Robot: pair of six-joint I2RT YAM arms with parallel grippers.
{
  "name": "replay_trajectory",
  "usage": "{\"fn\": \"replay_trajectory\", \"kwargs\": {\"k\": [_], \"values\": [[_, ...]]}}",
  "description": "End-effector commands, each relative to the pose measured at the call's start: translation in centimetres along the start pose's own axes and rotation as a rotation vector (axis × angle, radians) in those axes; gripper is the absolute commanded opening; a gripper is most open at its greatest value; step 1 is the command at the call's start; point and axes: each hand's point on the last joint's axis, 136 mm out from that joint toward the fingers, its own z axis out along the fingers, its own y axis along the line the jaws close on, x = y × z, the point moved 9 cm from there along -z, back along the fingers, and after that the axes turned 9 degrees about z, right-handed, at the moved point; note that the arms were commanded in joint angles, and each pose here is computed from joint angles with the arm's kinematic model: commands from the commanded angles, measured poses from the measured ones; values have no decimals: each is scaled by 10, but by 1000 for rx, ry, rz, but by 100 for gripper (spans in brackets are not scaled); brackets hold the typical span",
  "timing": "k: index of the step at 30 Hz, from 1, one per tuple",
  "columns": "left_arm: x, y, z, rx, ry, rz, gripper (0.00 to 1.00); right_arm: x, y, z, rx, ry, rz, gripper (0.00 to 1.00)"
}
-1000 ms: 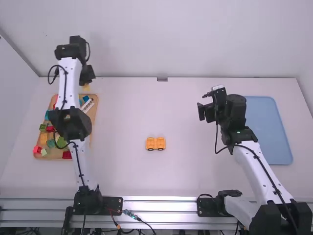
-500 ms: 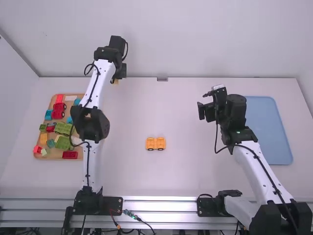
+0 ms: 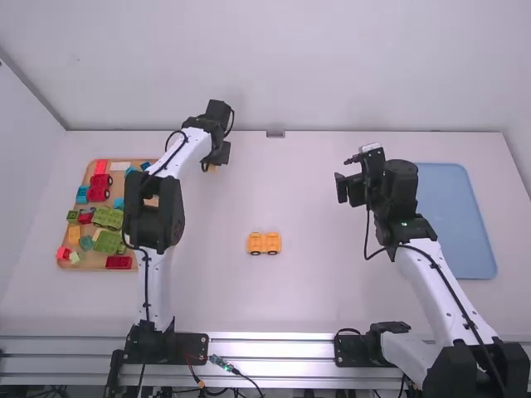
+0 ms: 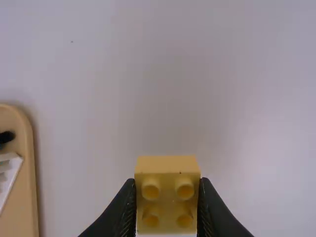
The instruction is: Assemble lego blocks to make yellow taxi
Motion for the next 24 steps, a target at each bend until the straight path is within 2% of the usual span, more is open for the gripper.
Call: {"fn": "replay_trajectory", "kwargs": {"k": [1,4,7,10,16,24], "values": [[7,11,-59,21,-114,34,2,1,1,0,-7,1,-2,99],[22,10,-73,65,-147,90,2,1,1,0,-7,-3,-2,99],[62,-7,-98,336,-161,428,1,1,4,1,-16,-1,-8,99],[87,-15,-103,416,-120,571,2,2,8,1,-26,5,-12,99],[140,-27,-88,565,1,937,2,2,16,2,-50,7,-24,99],[174,-41,-49,563,-23,1059,2,9,31,2,-94,52,-37,99]]}}
